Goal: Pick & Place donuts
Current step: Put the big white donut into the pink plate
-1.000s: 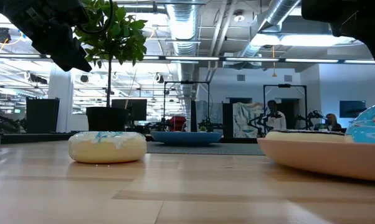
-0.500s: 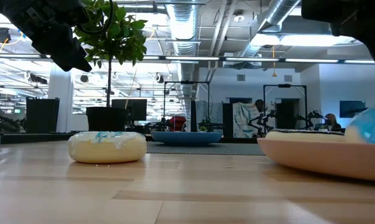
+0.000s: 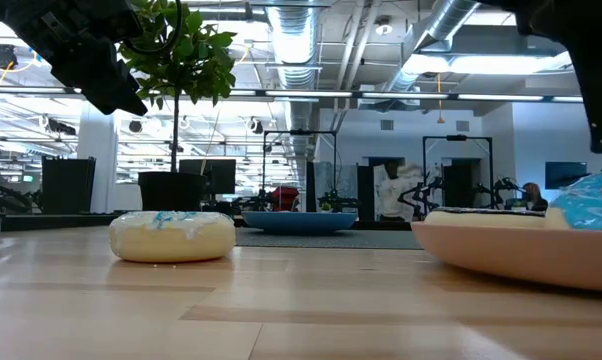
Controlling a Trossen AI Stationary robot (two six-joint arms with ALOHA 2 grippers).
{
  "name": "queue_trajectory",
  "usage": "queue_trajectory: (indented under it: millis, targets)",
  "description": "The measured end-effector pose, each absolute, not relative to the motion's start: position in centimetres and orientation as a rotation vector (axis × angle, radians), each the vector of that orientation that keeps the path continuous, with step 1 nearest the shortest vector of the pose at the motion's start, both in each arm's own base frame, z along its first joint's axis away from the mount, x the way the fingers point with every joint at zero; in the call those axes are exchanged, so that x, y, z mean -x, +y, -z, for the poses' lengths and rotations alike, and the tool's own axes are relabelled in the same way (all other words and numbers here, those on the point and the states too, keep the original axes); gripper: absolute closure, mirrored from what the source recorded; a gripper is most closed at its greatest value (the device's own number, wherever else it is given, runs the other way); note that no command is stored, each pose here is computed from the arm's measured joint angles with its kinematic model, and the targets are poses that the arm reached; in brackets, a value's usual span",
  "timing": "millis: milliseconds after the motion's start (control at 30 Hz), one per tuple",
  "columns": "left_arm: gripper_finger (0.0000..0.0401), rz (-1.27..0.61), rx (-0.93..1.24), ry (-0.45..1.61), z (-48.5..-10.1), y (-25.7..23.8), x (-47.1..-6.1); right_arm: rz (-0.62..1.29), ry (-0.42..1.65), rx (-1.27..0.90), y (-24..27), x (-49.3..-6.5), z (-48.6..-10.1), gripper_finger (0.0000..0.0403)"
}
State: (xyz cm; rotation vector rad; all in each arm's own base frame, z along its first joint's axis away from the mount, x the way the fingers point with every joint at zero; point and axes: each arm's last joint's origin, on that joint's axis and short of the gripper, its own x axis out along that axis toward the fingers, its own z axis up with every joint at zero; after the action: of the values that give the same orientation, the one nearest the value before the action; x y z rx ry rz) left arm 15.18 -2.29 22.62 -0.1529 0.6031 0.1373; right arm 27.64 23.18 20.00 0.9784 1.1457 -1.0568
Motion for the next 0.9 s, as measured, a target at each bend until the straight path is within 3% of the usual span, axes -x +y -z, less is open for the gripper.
queue_trajectory:
  millis: [367, 633, 800, 900]
  targets:
    - [0.0401, -0.137, 0.153, 0.603, -22.6, -2.3, -15.2, 1.070, 1.045, -0.873, 22.9, -27.8, -22.9, 0.0253]
    - [0.0401, -0.116, 0.162, 0.597, -22.7, -2.4, -15.3, 0.947, 0.923, -0.706, 21.0, -30.1, -24.5, 0.0319]
    - [0.0401, -0.084, 0.177, 0.589, -22.8, -2.5, -15.3, 0.746, 0.946, -0.570, 18.1, -33.2, -25.6, 0.0385]
    - [0.0401, -0.059, 0.195, 0.577, -22.9, -2.6, -15.4, 0.574, 0.928, -0.434, 16.7, -35.3, -26.1, 0.0396]
